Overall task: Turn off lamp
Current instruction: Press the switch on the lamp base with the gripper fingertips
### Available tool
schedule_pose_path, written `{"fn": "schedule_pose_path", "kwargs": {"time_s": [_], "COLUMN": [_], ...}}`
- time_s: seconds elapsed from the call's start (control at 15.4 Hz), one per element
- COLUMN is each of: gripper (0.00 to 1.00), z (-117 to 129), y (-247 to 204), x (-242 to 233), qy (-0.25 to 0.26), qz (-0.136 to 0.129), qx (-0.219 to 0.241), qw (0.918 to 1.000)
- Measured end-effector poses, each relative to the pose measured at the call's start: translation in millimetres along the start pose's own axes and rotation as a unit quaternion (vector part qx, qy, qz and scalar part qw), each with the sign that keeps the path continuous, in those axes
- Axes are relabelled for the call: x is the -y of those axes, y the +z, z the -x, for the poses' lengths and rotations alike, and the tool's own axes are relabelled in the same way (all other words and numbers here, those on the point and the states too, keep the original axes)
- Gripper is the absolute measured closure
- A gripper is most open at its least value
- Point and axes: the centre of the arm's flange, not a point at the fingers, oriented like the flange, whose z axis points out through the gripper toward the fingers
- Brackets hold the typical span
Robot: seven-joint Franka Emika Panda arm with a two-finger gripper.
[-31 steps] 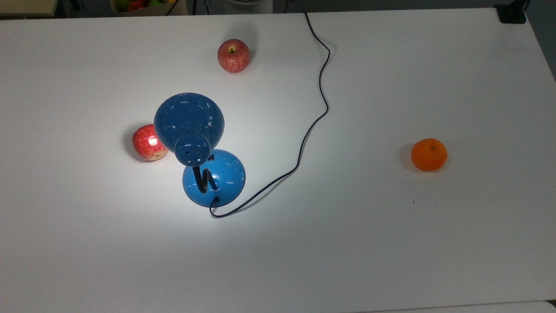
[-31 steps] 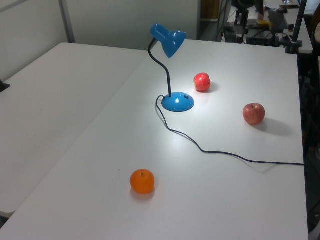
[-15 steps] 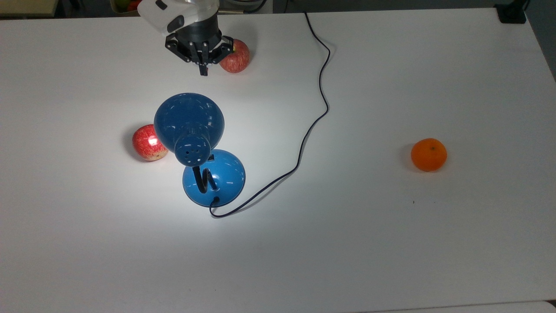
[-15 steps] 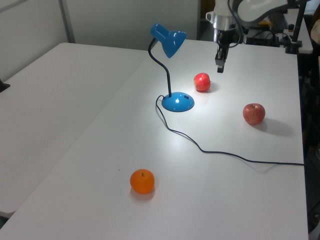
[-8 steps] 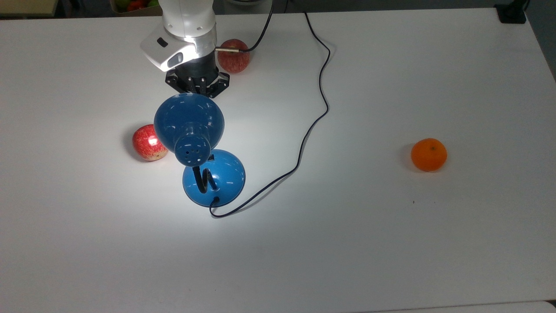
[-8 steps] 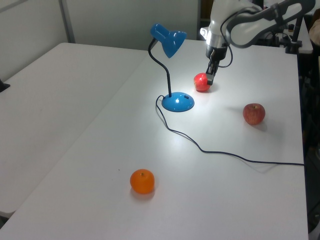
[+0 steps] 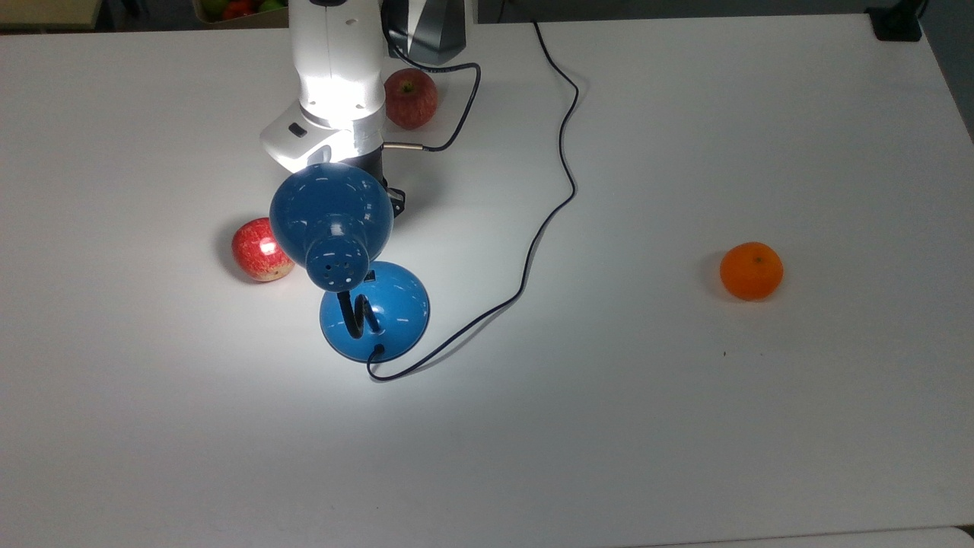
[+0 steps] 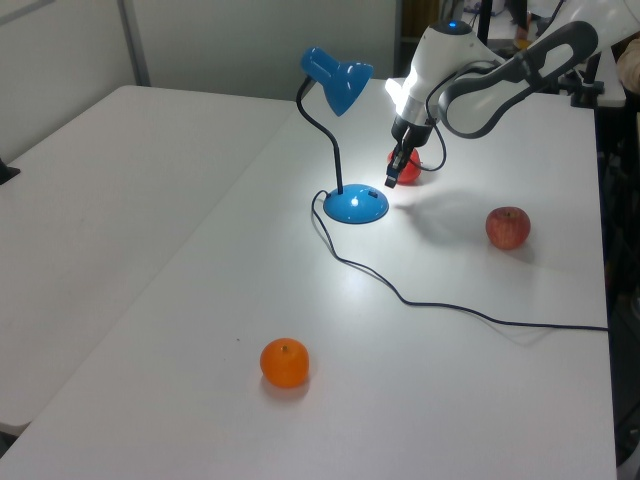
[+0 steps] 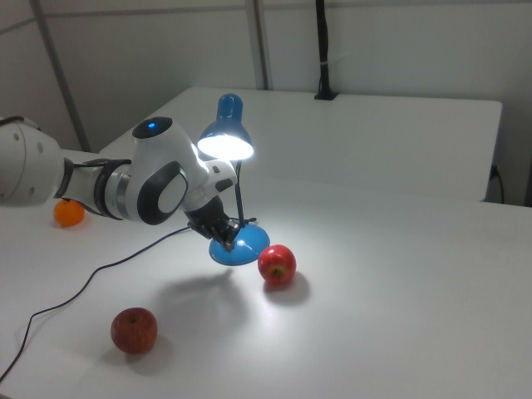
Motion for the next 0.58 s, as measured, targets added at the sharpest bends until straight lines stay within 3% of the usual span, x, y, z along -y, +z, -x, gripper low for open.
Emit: {"fn": "schedule_pose_path", "kwargs": {"time_s": [0.58], "gripper": [0.99], "z": [-3.9], "y": [12.7], "x": [6.1], "qy": [-0.024], "qz": [0.01], "qx": [-0.03], "qw": [0.9992]}}
